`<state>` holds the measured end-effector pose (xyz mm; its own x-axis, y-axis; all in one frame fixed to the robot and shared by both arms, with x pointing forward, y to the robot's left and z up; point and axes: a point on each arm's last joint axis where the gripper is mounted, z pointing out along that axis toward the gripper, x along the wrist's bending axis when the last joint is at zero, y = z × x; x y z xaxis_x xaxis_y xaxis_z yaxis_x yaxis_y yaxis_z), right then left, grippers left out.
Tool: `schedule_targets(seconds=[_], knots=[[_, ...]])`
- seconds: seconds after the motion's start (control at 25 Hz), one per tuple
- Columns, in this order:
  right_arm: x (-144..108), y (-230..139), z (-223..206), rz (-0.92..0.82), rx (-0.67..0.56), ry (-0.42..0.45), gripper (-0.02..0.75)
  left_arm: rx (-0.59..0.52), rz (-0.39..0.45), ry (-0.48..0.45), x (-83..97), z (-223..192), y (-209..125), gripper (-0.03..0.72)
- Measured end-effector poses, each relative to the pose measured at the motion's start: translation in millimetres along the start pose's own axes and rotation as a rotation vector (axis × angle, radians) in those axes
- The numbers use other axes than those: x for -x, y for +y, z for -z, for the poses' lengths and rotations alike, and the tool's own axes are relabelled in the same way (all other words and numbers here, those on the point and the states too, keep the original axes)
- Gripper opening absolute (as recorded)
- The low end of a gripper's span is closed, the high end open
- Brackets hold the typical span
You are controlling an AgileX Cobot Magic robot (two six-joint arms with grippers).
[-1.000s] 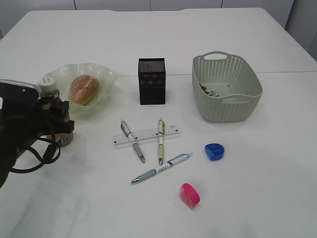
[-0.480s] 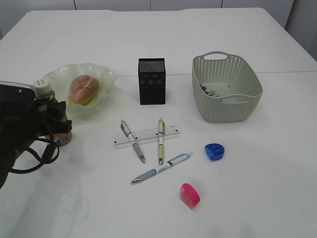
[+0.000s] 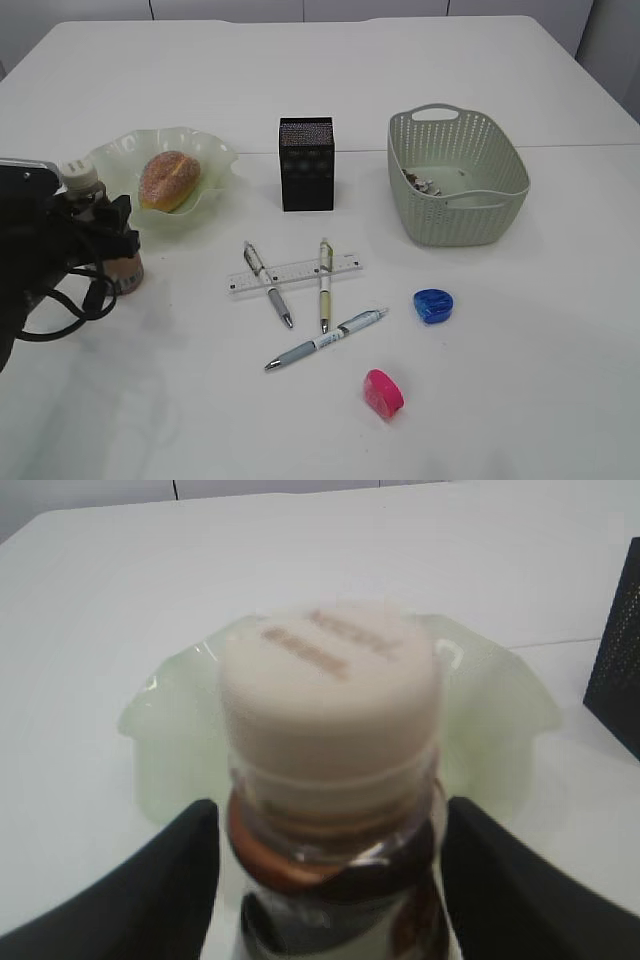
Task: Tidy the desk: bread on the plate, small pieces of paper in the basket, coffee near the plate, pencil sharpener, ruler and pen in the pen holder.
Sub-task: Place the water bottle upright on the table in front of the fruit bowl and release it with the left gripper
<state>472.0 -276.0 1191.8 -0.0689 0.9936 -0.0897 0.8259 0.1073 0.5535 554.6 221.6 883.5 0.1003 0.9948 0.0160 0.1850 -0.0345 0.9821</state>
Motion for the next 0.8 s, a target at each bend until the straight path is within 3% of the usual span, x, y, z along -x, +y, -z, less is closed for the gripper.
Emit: schedule_targets(seconds=[0.36, 0.8], knots=[[0.0, 0.0, 0.0, 0.000, 0.000, 0.000, 0.464, 0.092, 0.012, -0.020, 1.1, 6.1, 30.9, 0.503], [0.0, 0.0, 0.0, 0.000, 0.000, 0.000, 0.464, 0.074, 0.002, -0.051, 0.6, 27.5, 75.6, 0.491]])
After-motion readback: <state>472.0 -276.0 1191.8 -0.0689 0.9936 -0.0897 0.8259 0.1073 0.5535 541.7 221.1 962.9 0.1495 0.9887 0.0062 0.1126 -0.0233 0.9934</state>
